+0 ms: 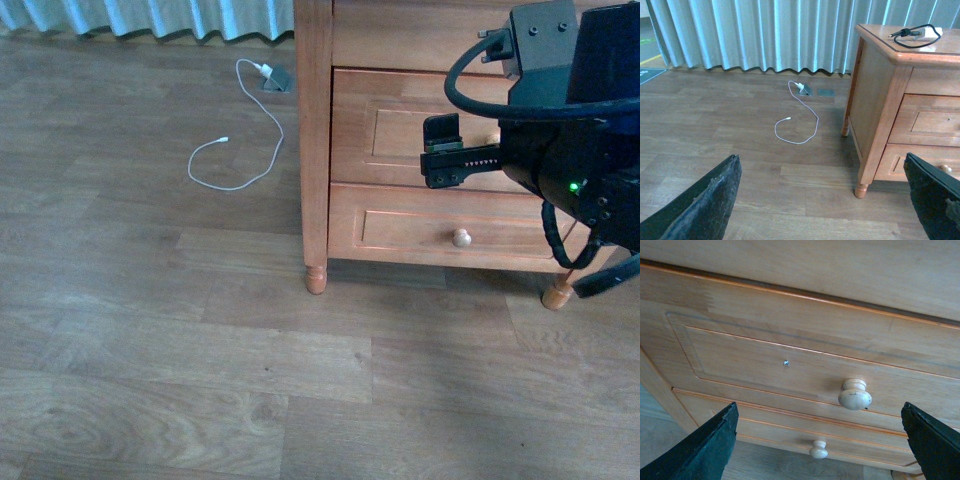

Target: Put charger into drawer

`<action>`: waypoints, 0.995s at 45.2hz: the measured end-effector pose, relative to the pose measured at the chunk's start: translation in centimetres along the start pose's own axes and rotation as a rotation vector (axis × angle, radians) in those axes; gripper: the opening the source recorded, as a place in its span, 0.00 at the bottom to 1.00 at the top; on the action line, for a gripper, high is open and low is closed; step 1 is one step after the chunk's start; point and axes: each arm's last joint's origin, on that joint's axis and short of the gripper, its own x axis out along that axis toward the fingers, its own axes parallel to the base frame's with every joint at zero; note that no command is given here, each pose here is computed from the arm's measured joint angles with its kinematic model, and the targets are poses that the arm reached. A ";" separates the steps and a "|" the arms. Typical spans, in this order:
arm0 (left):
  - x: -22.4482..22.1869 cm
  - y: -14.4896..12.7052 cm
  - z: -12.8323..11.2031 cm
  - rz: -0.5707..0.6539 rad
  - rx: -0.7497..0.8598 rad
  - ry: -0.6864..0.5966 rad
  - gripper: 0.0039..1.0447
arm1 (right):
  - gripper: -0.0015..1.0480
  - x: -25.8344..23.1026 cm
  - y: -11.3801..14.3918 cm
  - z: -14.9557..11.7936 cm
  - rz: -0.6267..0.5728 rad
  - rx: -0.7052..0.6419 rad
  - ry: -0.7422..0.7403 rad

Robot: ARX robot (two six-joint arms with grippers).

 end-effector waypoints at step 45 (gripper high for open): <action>0.0 0.0 0.0 0.000 0.000 0.000 0.94 | 0.92 5.9 -1.2 -2.2 -0.101 0.035 0.023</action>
